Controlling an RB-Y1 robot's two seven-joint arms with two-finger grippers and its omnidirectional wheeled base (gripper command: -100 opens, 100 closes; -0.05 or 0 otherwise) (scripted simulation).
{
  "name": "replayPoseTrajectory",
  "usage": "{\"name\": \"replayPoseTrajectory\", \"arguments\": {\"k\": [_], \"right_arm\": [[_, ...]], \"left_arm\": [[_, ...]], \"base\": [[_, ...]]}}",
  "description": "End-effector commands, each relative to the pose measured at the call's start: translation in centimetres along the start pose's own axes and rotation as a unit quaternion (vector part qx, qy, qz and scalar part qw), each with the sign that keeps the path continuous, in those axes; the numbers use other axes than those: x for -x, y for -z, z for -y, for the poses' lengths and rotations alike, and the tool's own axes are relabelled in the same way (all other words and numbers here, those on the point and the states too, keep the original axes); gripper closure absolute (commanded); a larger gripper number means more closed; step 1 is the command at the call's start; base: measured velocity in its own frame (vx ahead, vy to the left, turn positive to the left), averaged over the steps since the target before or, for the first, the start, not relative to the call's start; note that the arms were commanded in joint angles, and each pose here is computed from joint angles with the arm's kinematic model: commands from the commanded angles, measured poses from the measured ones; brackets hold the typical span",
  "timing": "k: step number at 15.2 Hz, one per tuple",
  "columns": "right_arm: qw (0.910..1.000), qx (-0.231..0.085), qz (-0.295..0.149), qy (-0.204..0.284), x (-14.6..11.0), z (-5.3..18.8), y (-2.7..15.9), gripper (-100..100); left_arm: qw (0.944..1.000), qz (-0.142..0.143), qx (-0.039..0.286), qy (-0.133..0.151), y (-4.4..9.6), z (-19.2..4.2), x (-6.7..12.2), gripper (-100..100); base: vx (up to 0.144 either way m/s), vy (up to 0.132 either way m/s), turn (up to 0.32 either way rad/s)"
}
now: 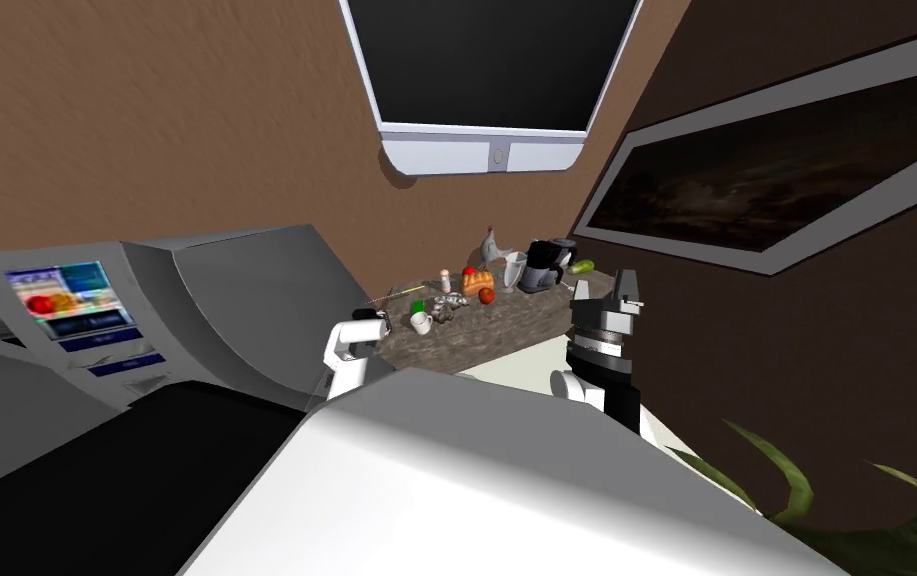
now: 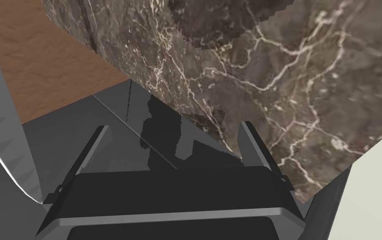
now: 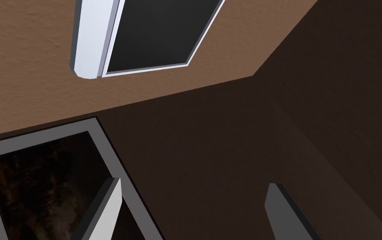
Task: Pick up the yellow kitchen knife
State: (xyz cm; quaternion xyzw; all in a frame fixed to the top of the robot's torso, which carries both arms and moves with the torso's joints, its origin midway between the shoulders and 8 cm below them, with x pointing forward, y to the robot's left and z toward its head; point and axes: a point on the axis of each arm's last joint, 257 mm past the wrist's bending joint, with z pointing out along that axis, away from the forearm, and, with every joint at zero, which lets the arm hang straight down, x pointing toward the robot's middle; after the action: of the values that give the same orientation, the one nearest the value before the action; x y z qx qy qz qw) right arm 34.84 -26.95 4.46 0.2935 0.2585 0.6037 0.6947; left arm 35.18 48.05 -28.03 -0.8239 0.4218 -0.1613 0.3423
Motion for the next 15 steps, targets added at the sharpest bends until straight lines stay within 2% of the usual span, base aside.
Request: {"name": "replayPoseTrajectory", "arguments": {"k": [1, 8, 15], "right_arm": [[1.0000, 0.000, 0.000, 0.000, 0.0, 0.0, 0.0, 0], [1.0000, 0.000, 0.000, 0.000, 0.0, 0.0, 0.0, 0], [1.0000, 0.000, 0.000, 0.000, 0.0, 0.0, 0.0, 0]], "left_arm": [[0.9998, 0.018, 0.008, 0.012, 0.0, 0.3, 1.3, -100], [0.9960, 0.064, 0.036, 0.052, 0.2, 0.6, 5.0, -100], [0.9900, 0.088, 0.063, 0.090, 0.5, 0.4, 7.0, -100]], "base": [[-0.062, 0.089, -0.270], [-0.053, 0.065, -0.267], [-0.029, 0.025, -0.281]]}}
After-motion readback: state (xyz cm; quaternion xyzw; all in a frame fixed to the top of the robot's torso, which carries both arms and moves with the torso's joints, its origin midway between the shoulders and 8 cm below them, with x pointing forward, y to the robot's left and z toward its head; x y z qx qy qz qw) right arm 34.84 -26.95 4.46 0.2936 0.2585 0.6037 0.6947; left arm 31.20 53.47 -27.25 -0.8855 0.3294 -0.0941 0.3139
